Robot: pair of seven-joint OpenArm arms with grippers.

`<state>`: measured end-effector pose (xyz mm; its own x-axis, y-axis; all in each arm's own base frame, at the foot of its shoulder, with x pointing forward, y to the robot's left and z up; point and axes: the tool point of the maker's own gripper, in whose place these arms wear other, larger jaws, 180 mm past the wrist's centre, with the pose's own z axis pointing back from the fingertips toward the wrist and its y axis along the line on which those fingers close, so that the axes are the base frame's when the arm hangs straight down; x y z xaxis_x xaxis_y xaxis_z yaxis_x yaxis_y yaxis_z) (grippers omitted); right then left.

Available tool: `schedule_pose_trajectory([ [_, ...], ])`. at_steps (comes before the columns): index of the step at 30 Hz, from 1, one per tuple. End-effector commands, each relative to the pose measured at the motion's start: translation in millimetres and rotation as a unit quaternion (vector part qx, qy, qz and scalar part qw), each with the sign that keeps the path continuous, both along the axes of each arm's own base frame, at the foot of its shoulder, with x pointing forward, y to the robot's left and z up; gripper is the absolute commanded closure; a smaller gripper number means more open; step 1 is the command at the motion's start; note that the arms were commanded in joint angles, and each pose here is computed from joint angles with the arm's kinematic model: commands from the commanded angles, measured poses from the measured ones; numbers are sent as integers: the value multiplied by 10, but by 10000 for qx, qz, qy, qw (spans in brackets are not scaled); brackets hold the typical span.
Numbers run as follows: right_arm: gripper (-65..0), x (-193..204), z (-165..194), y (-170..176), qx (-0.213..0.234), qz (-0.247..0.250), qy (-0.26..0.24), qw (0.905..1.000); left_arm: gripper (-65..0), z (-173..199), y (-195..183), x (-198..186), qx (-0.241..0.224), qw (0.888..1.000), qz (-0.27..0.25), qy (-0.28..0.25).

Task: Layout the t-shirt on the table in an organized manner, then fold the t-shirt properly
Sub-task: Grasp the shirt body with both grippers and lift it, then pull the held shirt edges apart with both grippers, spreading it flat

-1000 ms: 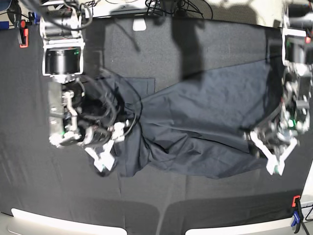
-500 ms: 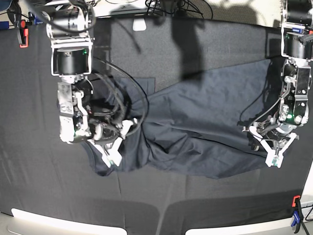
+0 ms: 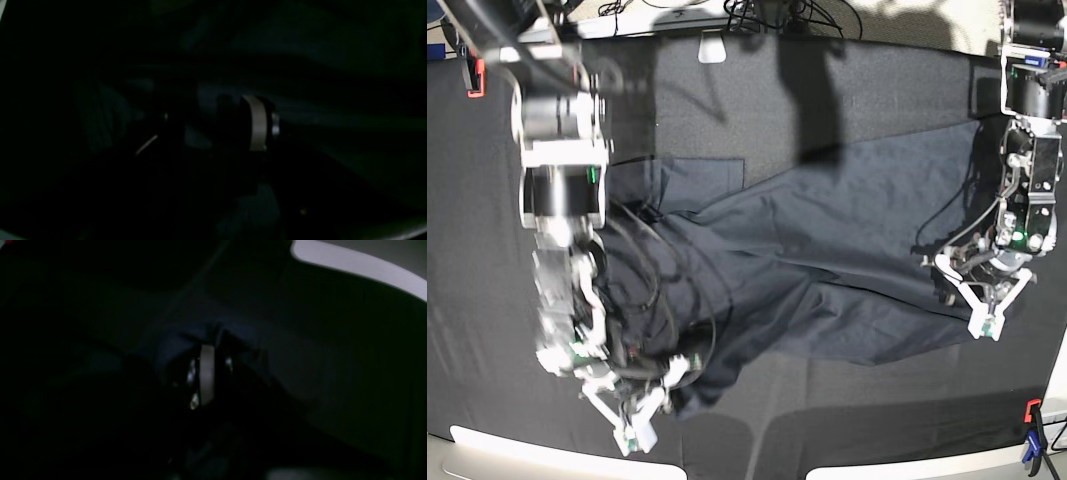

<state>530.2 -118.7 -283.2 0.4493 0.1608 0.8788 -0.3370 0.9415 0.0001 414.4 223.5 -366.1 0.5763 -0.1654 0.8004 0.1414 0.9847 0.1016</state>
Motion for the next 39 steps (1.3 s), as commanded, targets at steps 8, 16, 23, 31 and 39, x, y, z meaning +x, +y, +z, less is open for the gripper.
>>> schedule_pose_trajectory([
  [8,0,703,763,-202,187,-409,-1353,9898,-243,54,61,-12,51,9999,41,-114],
  [16,-373,785,893,-122,288,-368,-1456,9882,-243,-17,63,-74,56,10000,41,-20],
  [23,-370,664,581,-176,207,-396,-410,9982,-243,-19,62,-76,54,10000,41,-20],
  [31,-364,202,437,-565,145,-63,246,9996,-243,-154,16,-268,19,10000,-29,-13],
  [39,-364,-682,118,-1153,-203,-178,845,9961,-243,126,86,-663,-375,9963,470,-620],
])
